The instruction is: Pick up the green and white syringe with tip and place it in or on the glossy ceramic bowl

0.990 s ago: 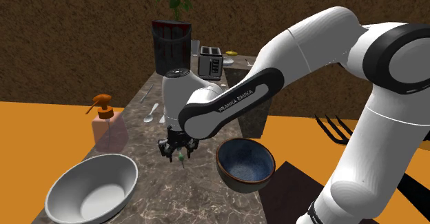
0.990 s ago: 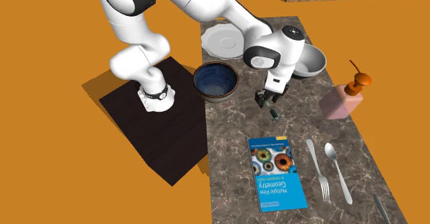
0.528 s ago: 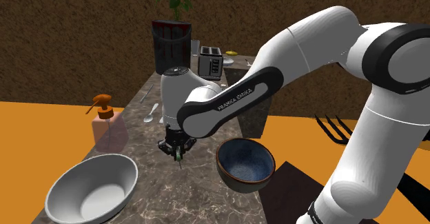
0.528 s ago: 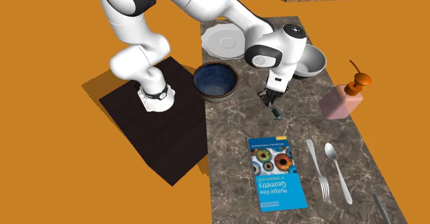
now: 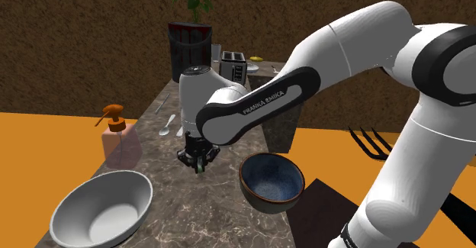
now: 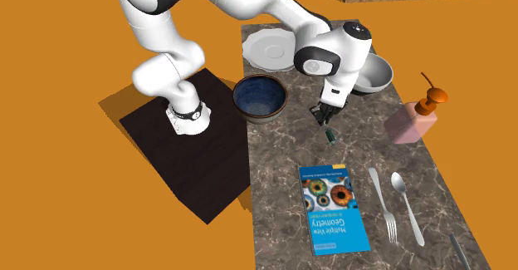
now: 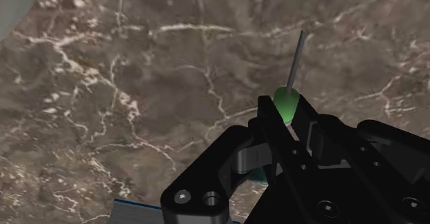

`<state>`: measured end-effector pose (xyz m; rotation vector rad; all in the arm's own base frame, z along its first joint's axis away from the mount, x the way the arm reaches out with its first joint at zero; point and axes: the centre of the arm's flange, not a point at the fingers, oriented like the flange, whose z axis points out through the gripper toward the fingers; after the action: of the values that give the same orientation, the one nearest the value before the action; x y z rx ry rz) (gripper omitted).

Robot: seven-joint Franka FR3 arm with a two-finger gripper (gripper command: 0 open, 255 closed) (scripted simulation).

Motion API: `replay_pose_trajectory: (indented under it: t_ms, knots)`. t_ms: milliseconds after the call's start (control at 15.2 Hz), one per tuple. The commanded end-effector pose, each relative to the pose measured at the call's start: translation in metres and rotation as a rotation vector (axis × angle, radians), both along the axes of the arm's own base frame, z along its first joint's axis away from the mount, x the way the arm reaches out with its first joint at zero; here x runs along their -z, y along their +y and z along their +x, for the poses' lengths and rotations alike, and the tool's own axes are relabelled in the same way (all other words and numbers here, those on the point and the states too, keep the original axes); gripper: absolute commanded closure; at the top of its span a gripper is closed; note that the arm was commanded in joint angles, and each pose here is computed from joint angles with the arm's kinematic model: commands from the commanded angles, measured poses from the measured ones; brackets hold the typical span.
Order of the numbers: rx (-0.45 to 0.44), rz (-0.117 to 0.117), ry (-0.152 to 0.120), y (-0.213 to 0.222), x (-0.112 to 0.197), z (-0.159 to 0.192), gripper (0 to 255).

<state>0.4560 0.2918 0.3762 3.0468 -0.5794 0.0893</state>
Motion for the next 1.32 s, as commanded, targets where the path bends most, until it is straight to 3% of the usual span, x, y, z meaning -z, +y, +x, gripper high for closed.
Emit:
replay_pose_trajectory:
  t_ms: [0, 1254]
  knots:
    - [0.000, 0.000, 0.001, 0.000, -0.010, 0.000, 255]
    - [0.000, 0.000, 0.001, 0.000, -0.110, 0.000, 255]
